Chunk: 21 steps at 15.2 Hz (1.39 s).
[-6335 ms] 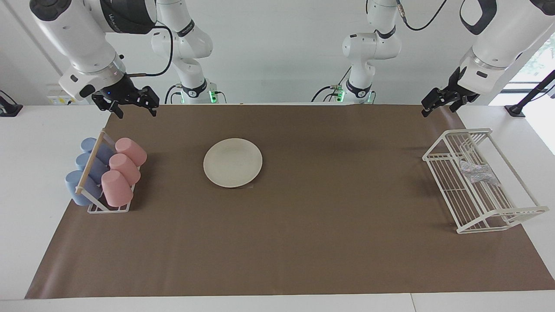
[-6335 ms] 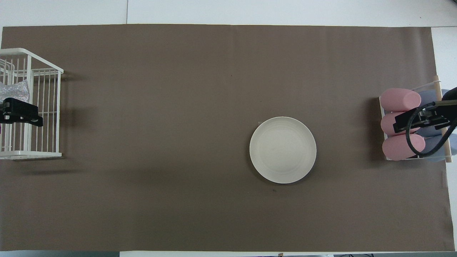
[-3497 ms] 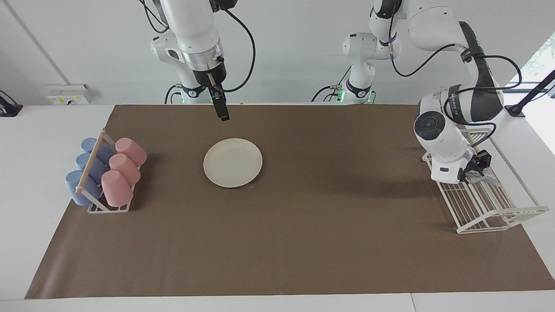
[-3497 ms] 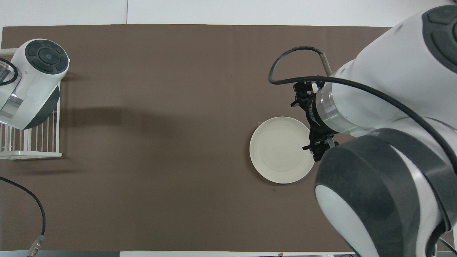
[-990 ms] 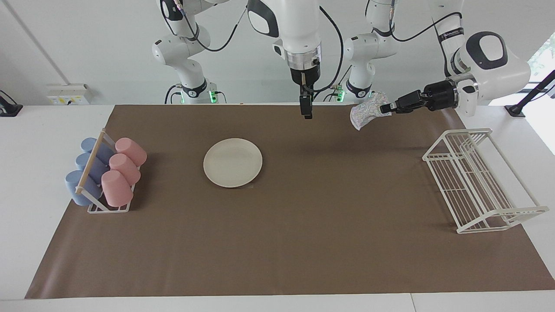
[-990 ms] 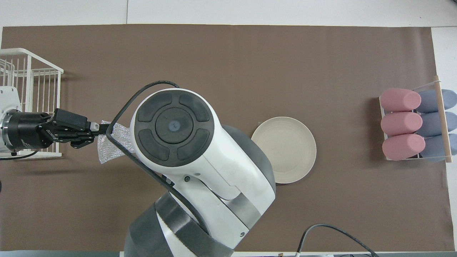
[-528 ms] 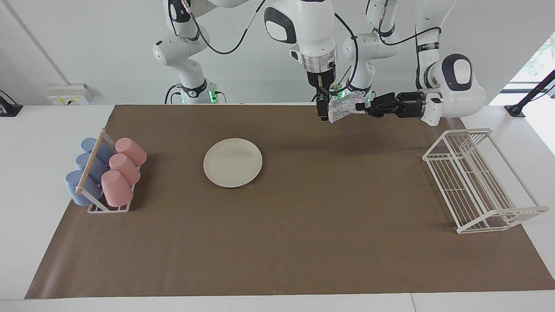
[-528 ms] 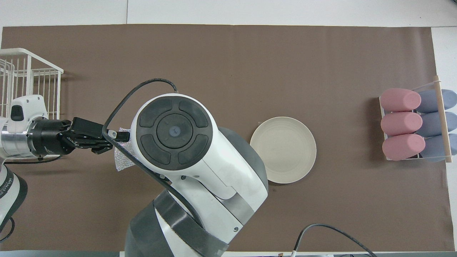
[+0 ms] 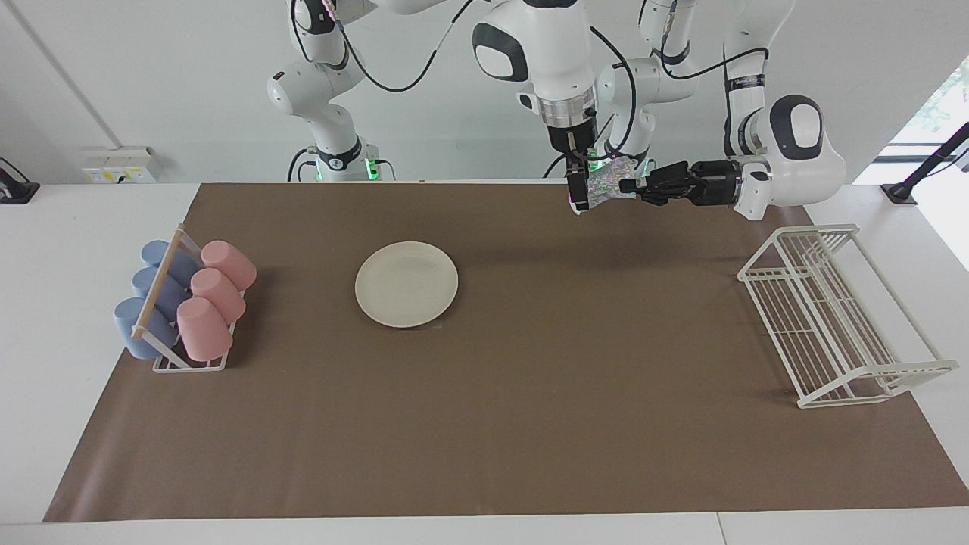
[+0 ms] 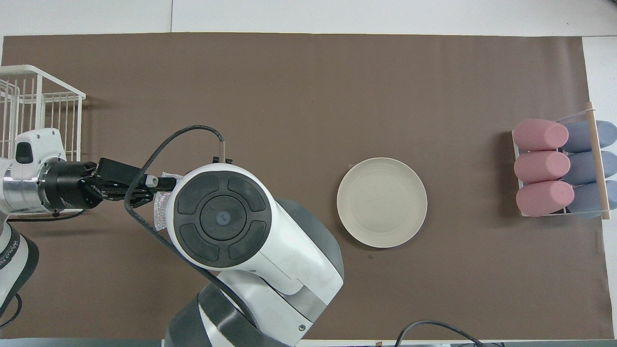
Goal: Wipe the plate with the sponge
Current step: 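Grasp the sponge from the left gripper with the right gripper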
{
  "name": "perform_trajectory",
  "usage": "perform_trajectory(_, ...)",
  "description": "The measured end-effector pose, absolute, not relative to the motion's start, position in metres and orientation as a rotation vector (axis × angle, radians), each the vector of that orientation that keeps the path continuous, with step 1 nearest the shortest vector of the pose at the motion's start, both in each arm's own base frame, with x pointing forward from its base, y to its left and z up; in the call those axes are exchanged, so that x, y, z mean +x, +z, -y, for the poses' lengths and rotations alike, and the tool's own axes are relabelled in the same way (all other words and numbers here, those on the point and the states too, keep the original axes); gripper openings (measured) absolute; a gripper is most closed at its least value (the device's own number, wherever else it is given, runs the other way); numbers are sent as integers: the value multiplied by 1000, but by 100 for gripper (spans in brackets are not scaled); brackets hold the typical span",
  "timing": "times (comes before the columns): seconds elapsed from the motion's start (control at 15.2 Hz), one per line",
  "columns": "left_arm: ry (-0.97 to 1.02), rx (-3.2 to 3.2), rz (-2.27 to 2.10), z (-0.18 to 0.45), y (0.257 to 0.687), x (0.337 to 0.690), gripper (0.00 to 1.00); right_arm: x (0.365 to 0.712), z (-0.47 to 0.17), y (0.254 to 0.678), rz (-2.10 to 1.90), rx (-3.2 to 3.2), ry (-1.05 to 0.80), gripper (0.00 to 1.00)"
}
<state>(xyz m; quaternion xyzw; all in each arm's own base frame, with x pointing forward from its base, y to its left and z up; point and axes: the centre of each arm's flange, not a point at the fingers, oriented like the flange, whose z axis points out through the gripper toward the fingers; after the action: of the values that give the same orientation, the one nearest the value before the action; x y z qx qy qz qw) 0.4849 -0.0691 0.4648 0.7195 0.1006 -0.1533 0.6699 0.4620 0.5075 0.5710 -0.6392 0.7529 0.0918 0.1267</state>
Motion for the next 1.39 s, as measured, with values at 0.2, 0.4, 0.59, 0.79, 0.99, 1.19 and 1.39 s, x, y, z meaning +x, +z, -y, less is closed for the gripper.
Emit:
perform_trajectory(0.2, -346, 1622, -227, 69, 465, 485, 4, 462, -508, 575, -2179, -1850, 268, 100)
perform_trajectory(0.4, -346, 1622, -227, 69, 465, 485, 4, 464, -511, 578, -2148, -1820, 271, 100)
perform_trajectory(0.59, -346, 1621, -227, 69, 465, 485, 4, 465, -512, 576, -2134, -1804, 271, 93)
perform_trajectory(0.79, -345, 1621, -228, 69, 465, 485, 4, 466, -513, 572, -2129, -1795, 271, 60)
perform_trajectory(0.99, -344, 1621, -229, 68, 465, 485, 4, 466, -514, 571, -2120, -1787, 271, 31)
perform_trajectory(1.19, -344, 1621, -229, 68, 465, 485, 4, 466, -515, 571, -2116, -1785, 272, 12)
perform_trajectory(1.39, -346, 1625, -228, 68, 464, 485, 4, 465, -515, 571, -2116, -1785, 272, 10)
